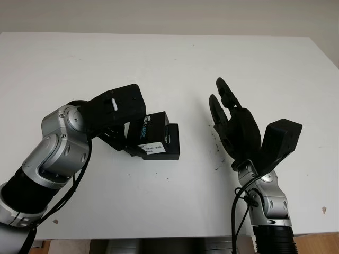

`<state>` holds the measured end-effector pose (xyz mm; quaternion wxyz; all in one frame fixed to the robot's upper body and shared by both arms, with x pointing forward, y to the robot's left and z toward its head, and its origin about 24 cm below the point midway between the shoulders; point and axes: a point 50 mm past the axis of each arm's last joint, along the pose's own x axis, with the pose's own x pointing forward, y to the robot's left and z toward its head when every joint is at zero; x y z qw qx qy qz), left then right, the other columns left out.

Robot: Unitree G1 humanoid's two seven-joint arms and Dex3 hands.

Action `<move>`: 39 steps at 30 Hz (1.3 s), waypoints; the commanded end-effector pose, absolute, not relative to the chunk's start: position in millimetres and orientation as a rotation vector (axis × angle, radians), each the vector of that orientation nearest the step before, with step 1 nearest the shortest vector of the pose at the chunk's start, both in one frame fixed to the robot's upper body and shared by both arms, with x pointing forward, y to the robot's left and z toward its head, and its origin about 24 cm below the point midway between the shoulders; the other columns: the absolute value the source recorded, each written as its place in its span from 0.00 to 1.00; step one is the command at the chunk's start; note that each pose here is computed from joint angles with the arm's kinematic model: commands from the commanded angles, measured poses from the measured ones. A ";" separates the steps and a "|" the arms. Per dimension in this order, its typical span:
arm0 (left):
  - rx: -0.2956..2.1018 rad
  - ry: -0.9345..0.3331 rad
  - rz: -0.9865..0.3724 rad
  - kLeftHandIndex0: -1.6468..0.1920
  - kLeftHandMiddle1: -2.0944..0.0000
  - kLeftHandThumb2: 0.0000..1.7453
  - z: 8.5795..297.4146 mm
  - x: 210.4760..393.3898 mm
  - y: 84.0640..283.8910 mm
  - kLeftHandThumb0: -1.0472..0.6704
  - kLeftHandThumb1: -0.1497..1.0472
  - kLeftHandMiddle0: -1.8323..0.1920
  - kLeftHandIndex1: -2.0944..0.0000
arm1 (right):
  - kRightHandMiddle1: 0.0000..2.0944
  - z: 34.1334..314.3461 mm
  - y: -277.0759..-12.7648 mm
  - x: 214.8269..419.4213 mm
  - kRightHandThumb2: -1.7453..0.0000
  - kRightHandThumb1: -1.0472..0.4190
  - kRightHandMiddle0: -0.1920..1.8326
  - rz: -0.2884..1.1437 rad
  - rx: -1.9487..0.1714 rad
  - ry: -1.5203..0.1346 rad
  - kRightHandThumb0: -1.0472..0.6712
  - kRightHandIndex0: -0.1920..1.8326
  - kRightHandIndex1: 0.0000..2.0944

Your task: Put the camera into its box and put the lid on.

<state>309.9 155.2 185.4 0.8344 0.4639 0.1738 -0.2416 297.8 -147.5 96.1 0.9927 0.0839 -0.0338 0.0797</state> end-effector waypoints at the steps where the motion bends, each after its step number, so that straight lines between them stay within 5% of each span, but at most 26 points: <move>1: 1.004 0.337 -0.549 0.70 0.00 0.25 187.9 310.1 144.0 0.43 1.00 0.63 0.00 | 0.03 94.9 -146.6 297.0 0.79 0.00 0.12 0.160 0.170 -0.074 0.27 0.10 0.03; 29: 1.020 0.293 -0.576 0.71 0.00 0.24 194.1 313.7 119.9 0.44 1.00 0.60 0.00 | 0.03 89.9 -143.4 296.4 0.80 0.00 0.12 0.149 0.189 -0.078 0.28 0.10 0.03; 39: 1.065 0.287 -0.596 0.72 0.00 0.24 195.7 313.2 117.6 0.43 1.00 0.73 0.09 | 0.03 88.6 -138.5 297.5 0.79 0.00 0.12 0.162 0.185 -0.089 0.29 0.10 0.03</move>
